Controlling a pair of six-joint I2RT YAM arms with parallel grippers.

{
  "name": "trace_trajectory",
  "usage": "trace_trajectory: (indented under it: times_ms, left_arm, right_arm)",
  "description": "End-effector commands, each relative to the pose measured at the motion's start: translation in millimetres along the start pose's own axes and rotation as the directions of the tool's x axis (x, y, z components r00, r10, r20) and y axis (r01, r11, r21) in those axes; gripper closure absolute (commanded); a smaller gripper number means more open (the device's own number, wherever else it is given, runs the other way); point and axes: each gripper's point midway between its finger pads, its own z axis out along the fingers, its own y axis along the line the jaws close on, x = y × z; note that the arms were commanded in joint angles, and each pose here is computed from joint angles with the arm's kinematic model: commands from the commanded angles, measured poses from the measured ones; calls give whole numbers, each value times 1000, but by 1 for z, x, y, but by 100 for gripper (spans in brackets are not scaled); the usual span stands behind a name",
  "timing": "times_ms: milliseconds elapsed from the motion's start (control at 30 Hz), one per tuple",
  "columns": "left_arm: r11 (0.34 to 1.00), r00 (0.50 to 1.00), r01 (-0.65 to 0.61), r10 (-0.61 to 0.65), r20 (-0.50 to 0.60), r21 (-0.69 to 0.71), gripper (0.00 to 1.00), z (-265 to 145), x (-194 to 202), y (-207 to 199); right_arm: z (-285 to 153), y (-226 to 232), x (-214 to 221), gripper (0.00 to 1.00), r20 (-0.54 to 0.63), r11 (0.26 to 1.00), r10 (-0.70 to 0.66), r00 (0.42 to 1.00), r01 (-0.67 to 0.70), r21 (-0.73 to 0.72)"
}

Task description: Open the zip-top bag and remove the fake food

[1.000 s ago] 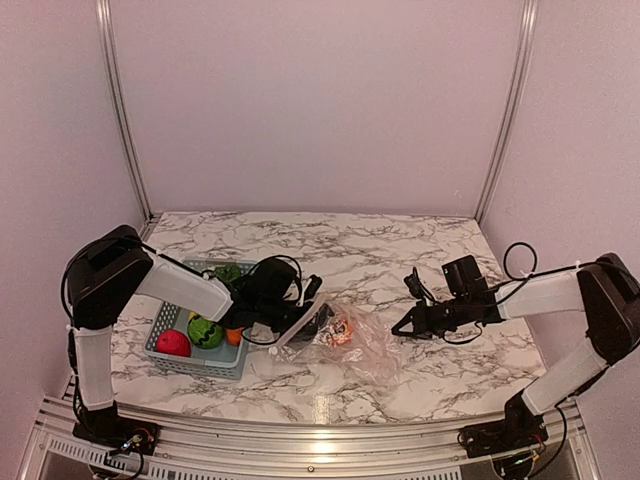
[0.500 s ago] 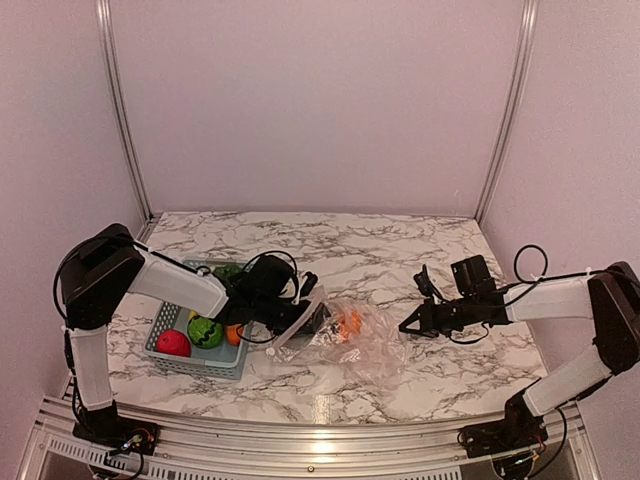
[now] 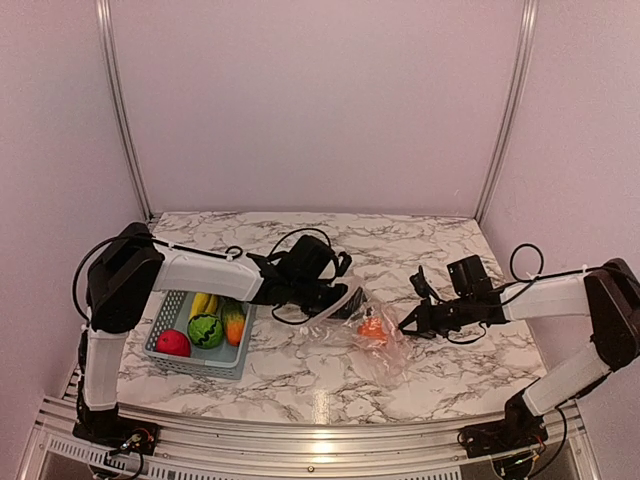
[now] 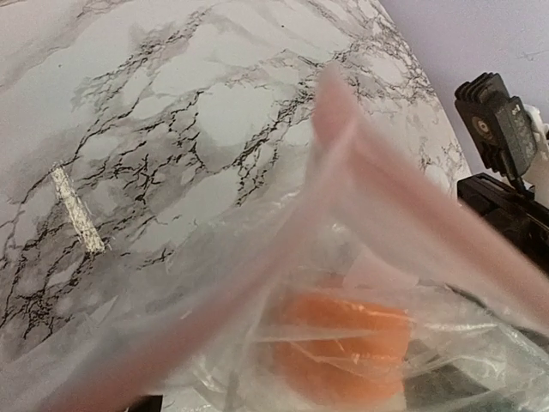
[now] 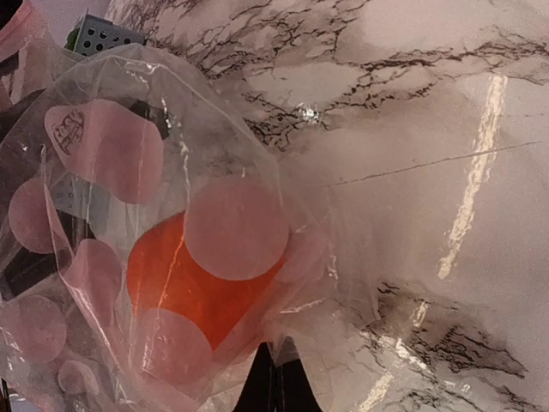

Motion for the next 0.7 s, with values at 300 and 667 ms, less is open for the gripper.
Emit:
trace_trajectory:
  times_ms: [300, 667]
  left_arm:
    - [987, 988, -97, 111, -109, 126, 1, 15, 54, -23]
    - [947, 967, -253, 252, 30, 200, 1, -23, 51, -53]
  right_arm:
    - [21, 30, 1, 100, -29, 997, -28, 999, 25, -74]
    - [8, 11, 9, 100, -40, 1000, 7, 999, -7, 4]
